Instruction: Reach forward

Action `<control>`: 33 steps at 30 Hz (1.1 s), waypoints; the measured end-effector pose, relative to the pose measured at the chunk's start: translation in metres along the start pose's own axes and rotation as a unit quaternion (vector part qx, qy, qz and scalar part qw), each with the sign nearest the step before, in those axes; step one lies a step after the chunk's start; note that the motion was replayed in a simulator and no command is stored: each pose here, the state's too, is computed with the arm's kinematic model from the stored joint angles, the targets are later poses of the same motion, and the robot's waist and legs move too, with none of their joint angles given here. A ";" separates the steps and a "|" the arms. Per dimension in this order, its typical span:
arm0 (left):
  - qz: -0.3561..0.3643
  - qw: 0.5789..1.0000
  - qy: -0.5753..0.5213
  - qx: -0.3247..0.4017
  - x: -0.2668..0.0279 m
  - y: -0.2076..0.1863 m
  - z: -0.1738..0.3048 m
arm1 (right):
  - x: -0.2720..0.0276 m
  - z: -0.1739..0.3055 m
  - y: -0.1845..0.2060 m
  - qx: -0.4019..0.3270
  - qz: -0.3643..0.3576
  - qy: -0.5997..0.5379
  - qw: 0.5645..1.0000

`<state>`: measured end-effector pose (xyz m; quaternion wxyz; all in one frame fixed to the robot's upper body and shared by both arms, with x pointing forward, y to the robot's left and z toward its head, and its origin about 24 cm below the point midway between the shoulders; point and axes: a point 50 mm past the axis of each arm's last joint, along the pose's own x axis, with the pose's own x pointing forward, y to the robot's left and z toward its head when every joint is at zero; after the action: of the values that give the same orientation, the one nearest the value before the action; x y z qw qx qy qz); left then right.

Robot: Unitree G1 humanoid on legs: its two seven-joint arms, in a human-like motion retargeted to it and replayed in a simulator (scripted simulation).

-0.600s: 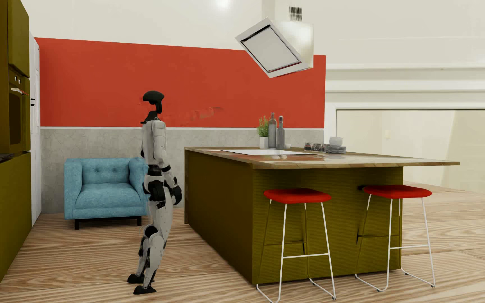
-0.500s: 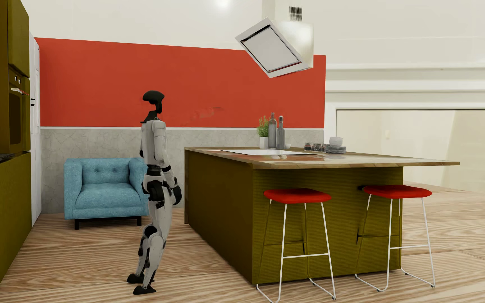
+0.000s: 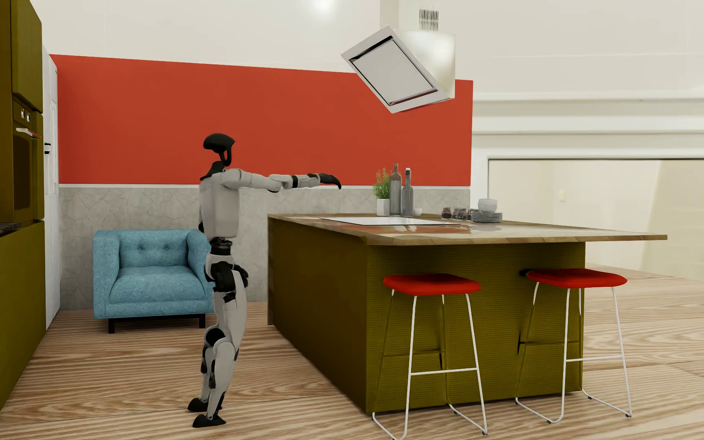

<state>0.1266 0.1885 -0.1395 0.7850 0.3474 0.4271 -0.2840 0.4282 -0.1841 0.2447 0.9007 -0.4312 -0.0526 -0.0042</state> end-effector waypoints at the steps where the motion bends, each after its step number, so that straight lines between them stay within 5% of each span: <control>1: 0.007 1.000 0.006 0.000 -0.001 0.005 -0.004 | 0.001 0.014 -0.027 -0.019 -0.029 -0.014 0.999; 5: 0.008 0.999 0.034 0.022 -0.006 0.012 -0.020 | 0.000 0.055 -0.075 -0.072 -0.082 -0.049 0.993; 10: -0.003 0.998 0.054 0.030 -0.006 0.006 -0.029 | 0.006 0.038 -0.040 -0.109 -0.035 -0.016 0.993; 33: 0.008 0.999 0.039 0.014 -0.005 0.010 -0.022 | 0.006 0.053 -0.043 -0.099 -0.041 -0.035 0.994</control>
<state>0.1208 0.2126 -0.1407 0.7651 0.3725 0.4506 -0.2699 0.4274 -0.1696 0.3121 0.8501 -0.5158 -0.1013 -0.0316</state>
